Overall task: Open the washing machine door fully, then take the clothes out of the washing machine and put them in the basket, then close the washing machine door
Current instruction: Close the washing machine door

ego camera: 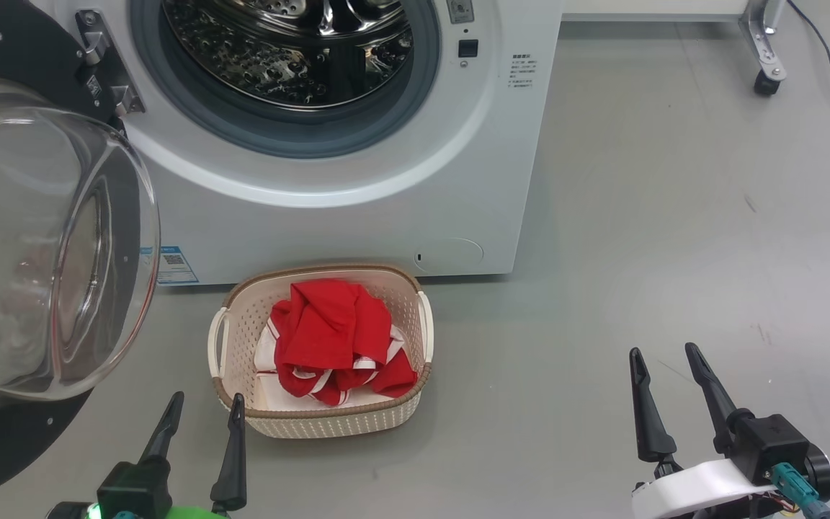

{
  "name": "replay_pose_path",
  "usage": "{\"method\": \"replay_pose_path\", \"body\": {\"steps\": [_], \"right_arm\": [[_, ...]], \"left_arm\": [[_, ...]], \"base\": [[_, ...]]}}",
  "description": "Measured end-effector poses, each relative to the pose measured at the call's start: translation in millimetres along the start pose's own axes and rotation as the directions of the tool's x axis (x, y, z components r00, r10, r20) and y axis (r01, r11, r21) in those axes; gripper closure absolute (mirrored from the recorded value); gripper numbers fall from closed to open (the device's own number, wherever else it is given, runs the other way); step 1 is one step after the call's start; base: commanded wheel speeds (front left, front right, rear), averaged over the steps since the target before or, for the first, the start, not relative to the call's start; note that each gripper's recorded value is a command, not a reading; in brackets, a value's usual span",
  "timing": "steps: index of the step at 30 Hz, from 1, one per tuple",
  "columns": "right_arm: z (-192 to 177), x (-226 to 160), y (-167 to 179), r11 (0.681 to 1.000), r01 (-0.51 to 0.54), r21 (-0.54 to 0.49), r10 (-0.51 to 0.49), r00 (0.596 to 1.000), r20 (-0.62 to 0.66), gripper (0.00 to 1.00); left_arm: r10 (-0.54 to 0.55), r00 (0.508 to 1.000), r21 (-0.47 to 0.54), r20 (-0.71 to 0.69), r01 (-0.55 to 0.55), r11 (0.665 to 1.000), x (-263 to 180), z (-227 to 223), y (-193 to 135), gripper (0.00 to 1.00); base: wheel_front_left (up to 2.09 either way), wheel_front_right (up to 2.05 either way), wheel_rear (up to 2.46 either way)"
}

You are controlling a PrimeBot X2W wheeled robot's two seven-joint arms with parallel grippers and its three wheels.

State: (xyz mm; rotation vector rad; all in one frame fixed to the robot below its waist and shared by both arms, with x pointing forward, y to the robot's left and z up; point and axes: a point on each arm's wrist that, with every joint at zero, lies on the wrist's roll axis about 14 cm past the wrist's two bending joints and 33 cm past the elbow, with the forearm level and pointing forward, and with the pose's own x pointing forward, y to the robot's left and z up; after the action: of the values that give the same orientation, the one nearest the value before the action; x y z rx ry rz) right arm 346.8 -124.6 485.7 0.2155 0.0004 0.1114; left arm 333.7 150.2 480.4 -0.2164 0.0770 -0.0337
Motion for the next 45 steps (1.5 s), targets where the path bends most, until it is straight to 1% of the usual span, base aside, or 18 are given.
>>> {"method": "replay_pose_path", "body": {"steps": [9,18,27,36,39,45], "right_arm": [[-3,11,18,0.998,-0.064,0.002,0.064,0.998,-0.009,0.00],[-11,24,50,0.985,-0.174,0.005,0.174,0.984,-0.029,0.00],[-19,31,91,0.953,-0.301,0.023,0.301,0.952,-0.052,0.00],[-28,31,123,0.917,-0.396,0.041,0.398,0.914,-0.075,0.00],[-30,30,126,0.912,-0.408,0.044,0.410,0.908,-0.082,0.00],[-31,29,127,0.911,-0.410,0.043,0.412,0.907,-0.085,0.00]], "left_arm": [[0.065,0.998,0.007,0.012,-0.065,0.998,-12,3,18,0.00],[0.166,0.986,0.000,0.032,-0.167,0.986,-31,8,45,0.00],[0.283,0.958,-0.010,0.054,-0.283,0.959,-56,13,73,0.00],[0.372,0.925,-0.017,0.077,-0.371,0.928,-76,18,95,0.00],[0.386,0.919,-0.019,0.080,-0.386,0.922,-79,19,99,0.00],[0.385,0.919,-0.024,0.081,-0.385,0.923,-79,19,99,0.00]], "base": [[0.00,0.00,0.00],[0.00,0.00,0.00],[0.00,0.00,0.00],[0.00,0.00,0.00],[0.00,0.00,0.00],[0.00,0.00,0.00]]}}
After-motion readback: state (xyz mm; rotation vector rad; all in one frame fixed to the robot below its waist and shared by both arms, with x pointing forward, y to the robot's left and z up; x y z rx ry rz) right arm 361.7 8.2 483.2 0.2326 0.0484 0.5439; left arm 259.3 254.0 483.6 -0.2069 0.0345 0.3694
